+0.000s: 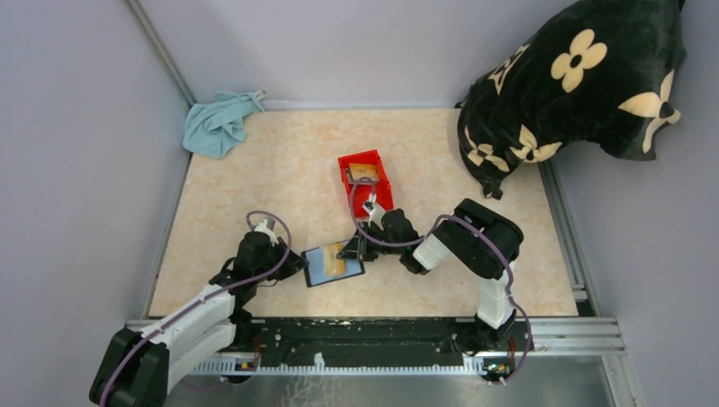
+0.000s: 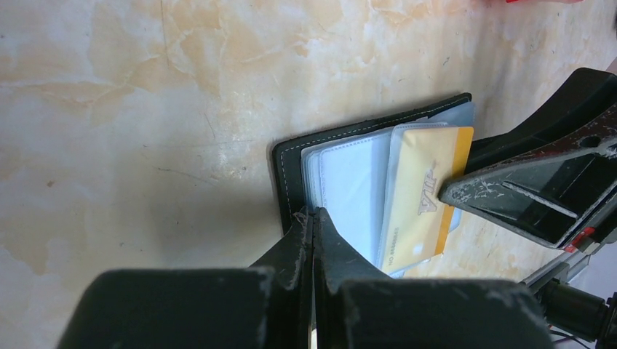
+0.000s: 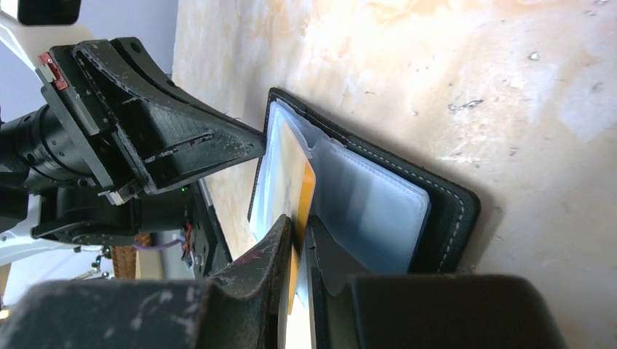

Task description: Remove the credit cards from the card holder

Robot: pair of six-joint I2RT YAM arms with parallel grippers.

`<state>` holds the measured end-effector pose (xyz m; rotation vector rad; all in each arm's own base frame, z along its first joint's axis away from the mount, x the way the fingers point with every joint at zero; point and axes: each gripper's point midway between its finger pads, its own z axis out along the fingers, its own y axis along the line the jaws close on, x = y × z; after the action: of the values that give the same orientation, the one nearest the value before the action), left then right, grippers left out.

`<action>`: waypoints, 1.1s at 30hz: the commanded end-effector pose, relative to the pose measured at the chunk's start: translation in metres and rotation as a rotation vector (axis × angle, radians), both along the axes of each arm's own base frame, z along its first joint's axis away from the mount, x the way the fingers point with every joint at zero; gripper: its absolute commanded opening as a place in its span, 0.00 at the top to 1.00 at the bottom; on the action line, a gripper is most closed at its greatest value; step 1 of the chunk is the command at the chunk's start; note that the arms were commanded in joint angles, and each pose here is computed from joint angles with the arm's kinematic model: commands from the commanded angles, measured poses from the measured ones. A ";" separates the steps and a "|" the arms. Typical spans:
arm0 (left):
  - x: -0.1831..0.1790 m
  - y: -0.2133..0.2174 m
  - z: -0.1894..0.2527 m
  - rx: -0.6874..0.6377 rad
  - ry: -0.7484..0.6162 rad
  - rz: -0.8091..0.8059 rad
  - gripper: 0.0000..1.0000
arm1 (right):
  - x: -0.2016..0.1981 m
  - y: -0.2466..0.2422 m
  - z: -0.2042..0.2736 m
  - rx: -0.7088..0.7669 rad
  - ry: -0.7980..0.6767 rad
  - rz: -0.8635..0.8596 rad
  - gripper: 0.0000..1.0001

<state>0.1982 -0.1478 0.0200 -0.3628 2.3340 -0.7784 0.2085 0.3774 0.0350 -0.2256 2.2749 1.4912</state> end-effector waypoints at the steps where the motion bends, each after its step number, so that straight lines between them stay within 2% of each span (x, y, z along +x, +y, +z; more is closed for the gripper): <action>1: -0.014 0.006 -0.018 0.042 0.070 -0.006 1.00 | 0.014 -0.006 0.026 0.059 -0.087 -0.020 0.87; 8: -0.014 0.007 -0.018 0.044 0.071 -0.003 1.00 | 0.020 -0.015 0.030 0.052 -0.103 -0.035 0.87; 12: -0.013 0.007 -0.017 0.046 0.070 -0.002 1.00 | 0.021 -0.016 0.031 0.053 -0.107 -0.034 0.93; 14: -0.013 0.007 -0.017 0.049 0.071 -0.001 1.00 | 0.023 -0.017 0.032 0.051 -0.109 -0.038 1.00; 20: -0.012 0.008 -0.015 0.054 0.057 -0.002 1.00 | 0.023 -0.018 0.030 0.042 -0.105 -0.033 1.00; 23: -0.013 0.007 -0.015 0.050 0.062 -0.003 1.00 | 0.023 -0.019 0.020 0.018 -0.084 -0.036 0.73; 25: -0.012 0.008 -0.014 0.050 0.060 -0.001 1.00 | 0.023 -0.022 0.011 -0.010 -0.073 -0.041 0.62; 28: -0.011 0.008 -0.011 0.053 0.055 0.000 1.00 | 0.018 -0.024 -0.002 -0.073 -0.061 -0.028 0.55; 33: -0.002 0.007 0.012 0.041 -0.009 0.009 1.00 | 0.011 -0.019 -0.005 -0.098 -0.073 -0.003 0.55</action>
<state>0.1965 -0.1451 0.0226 -0.3649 2.3375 -0.7608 0.2243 0.3576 0.0377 -0.2476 2.2613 1.4148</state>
